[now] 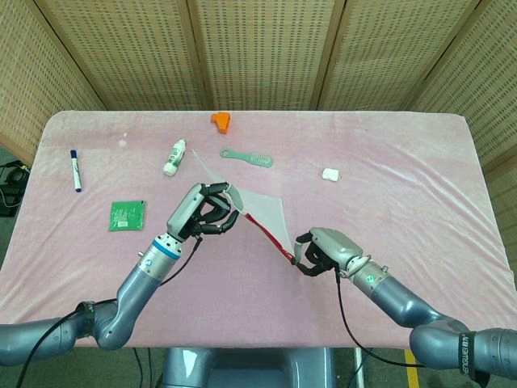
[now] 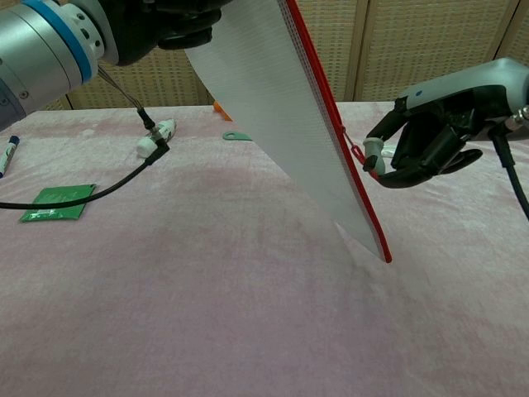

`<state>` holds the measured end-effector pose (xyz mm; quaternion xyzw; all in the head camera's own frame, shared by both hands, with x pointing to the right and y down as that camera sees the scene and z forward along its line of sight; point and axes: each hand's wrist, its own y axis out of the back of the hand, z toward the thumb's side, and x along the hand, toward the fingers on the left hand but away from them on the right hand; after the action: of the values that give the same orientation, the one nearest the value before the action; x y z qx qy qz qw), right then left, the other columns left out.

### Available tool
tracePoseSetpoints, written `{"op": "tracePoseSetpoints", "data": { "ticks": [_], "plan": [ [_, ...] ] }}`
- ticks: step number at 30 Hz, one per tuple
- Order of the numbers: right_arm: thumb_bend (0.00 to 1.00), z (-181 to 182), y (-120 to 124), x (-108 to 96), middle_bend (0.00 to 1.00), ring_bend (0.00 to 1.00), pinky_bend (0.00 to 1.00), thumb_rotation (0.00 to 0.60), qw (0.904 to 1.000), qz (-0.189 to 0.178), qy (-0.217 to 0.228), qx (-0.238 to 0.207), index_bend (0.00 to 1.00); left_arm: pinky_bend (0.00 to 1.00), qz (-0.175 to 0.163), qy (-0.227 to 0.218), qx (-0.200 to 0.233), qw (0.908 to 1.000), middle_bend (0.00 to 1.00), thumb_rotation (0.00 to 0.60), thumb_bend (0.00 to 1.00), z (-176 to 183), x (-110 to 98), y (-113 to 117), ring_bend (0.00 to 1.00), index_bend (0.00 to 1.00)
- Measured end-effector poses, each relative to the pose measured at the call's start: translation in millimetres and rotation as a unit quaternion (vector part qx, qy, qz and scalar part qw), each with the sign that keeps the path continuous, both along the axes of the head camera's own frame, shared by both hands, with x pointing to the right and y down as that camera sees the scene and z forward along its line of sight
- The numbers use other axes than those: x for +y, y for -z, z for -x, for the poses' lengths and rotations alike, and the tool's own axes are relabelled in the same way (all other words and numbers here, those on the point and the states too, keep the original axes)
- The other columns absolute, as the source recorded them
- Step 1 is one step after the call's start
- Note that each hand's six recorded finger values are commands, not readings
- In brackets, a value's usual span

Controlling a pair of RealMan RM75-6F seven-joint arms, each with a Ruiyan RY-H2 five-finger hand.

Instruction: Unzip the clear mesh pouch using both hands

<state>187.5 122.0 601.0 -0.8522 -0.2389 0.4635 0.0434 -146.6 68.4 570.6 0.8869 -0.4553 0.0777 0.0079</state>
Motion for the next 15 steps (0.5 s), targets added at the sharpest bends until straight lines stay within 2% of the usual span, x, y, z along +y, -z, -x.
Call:
{"op": "tracePoseSetpoints", "data": {
  "ticks": [7,15],
  "plan": [
    [0.87,-19,-8,-2,1.0,0.94,1.0,0.6,0.9997,-0.001,-0.012,0.02,0.83,1.0,-0.01,0.022,0.002,0.9997,1.0,0.6,0.74,20,-17,15,0.89,0.89],
    [0.87,-45,-18,-6,1.0,0.94,1.0,0.6,0.9985,-0.004,-0.031,0.044,0.83,1.0,-0.018,0.041,-0.006,0.999,1.0,0.6,0.74,41,-24,22,0.89,0.89]
  ]
}}
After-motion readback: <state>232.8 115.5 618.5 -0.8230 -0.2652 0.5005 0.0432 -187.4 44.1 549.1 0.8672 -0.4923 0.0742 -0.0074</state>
